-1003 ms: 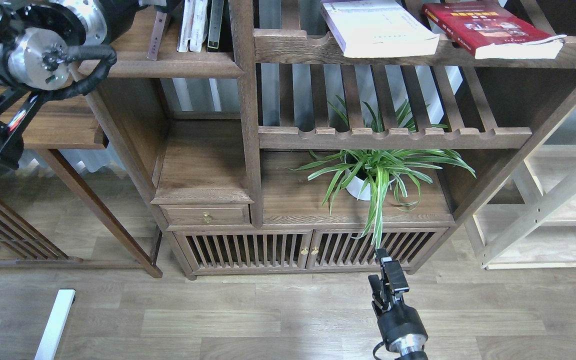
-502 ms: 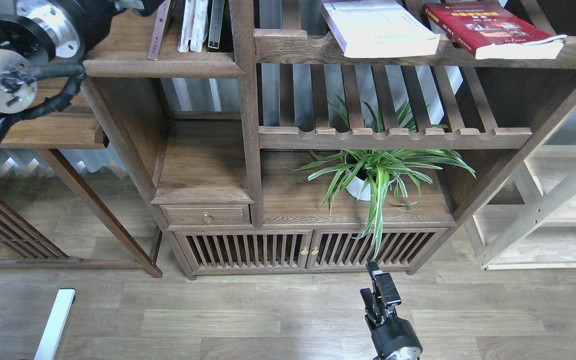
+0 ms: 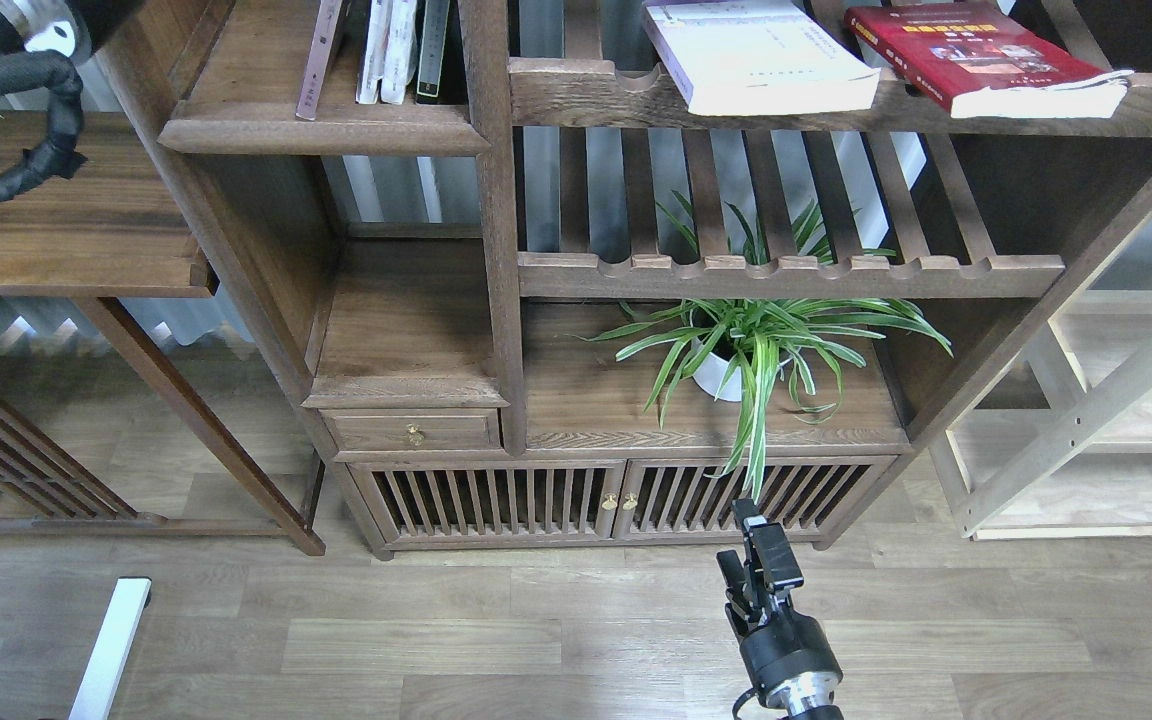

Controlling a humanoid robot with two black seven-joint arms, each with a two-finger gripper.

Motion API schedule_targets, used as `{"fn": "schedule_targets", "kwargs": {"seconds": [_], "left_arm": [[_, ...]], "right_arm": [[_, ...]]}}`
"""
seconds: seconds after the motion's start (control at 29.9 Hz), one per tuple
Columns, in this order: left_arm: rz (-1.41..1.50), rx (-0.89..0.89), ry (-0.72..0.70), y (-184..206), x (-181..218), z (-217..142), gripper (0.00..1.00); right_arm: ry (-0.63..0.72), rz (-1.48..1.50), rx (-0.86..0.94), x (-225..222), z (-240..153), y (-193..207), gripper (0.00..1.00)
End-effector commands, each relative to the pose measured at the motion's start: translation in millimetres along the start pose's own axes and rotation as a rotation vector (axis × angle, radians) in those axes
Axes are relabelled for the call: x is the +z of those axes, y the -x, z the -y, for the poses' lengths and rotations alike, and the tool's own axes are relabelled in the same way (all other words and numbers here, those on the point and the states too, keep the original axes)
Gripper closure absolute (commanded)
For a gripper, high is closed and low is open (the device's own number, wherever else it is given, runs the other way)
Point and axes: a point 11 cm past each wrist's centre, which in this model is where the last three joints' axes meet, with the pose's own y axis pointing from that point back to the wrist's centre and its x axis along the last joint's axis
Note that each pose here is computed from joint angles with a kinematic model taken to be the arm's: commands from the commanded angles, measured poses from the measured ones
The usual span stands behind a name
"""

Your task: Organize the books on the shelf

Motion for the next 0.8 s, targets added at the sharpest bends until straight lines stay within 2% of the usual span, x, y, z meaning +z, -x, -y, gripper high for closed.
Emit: {"fn": "schedule_targets", "kwargs": {"seconds": [0.0,0.3,0.6,0.77], "left_arm": [[-0.009,0.008,0.0,-2.8,0.4,1.0,0.0],[-0.109,-0.05,0.004,11.3,0.1,3.8,0.0],[-0.283,-0.177,-0.034,36.1,-0.1,1.4,0.0],[-0.406,-0.267,-0.092,49.3,-3.2,-3.5,0.0]], "right_arm": [[0.006,-0.004,-0.036,-1.6,12.7,11.5,0.01],[0.012,-0.031,-0.138,-5.8,48.8,46.3,0.01],[0.014,-0.002,-0.212,-2.4,57.4,72.1,0.01],[-0.028,-0.001,-0.252,-17.2,66.5,86.7,0.01]]}}
